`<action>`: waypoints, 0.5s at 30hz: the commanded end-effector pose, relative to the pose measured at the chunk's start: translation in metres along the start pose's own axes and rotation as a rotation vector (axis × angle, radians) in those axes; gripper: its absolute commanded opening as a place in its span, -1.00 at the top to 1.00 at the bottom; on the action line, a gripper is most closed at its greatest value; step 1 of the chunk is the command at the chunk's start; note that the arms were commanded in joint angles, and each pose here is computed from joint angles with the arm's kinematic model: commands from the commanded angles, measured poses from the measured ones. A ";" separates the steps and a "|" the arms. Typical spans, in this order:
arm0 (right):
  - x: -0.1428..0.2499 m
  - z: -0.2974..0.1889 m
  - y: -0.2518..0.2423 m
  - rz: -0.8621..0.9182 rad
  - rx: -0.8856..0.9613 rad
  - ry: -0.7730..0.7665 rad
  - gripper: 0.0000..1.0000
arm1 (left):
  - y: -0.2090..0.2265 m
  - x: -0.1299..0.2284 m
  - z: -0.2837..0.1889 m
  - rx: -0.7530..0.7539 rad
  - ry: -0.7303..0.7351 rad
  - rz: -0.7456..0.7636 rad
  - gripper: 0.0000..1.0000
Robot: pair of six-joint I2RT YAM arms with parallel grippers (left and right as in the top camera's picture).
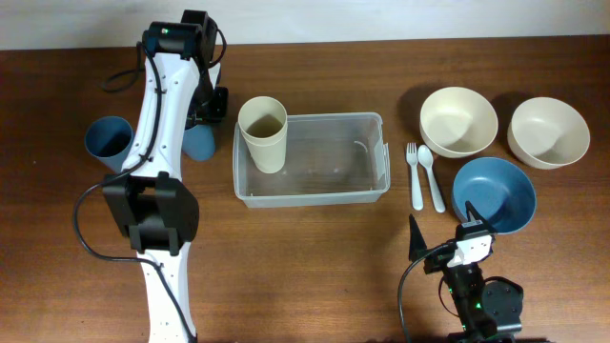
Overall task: Pack container
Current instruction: 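Grasp the rear blue cup with the left gripper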
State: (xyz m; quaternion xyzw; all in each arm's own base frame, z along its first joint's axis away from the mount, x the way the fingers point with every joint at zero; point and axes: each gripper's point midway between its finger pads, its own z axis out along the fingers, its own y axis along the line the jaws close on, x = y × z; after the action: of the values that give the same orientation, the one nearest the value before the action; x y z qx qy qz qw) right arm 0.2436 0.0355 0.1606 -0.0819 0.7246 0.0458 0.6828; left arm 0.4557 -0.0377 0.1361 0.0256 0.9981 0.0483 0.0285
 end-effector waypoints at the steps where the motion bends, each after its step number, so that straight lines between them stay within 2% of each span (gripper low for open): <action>1: 0.002 0.000 -0.001 0.001 0.004 0.003 -0.97 | 0.002 -0.003 0.003 0.008 -0.005 0.007 0.22; 2: 0.002 0.000 -0.001 0.001 0.004 0.003 -0.98 | 0.002 -0.004 0.003 0.008 -0.009 0.007 0.24; 3: 0.002 0.000 -0.001 0.001 0.004 0.003 -0.97 | 0.002 -0.005 0.003 0.008 -0.011 0.006 0.34; 7: 0.002 0.000 -0.001 0.001 0.004 0.003 -0.97 | 0.004 -0.005 0.004 0.008 -0.010 0.002 0.88; 8: 0.002 0.000 -0.001 0.001 0.004 0.003 -0.98 | 0.005 -0.005 0.004 0.007 -0.010 0.000 0.96; 15: 0.002 0.000 -0.001 0.001 0.004 0.003 -0.97 | 0.014 -0.005 0.004 0.006 -0.009 -0.027 0.97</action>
State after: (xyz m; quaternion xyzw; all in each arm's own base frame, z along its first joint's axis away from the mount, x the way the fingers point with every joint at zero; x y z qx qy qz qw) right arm 0.2436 0.0355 0.1606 -0.0820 0.7246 0.0457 0.6828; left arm 0.4606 -0.0304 0.1362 0.0211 0.9981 0.0454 0.0365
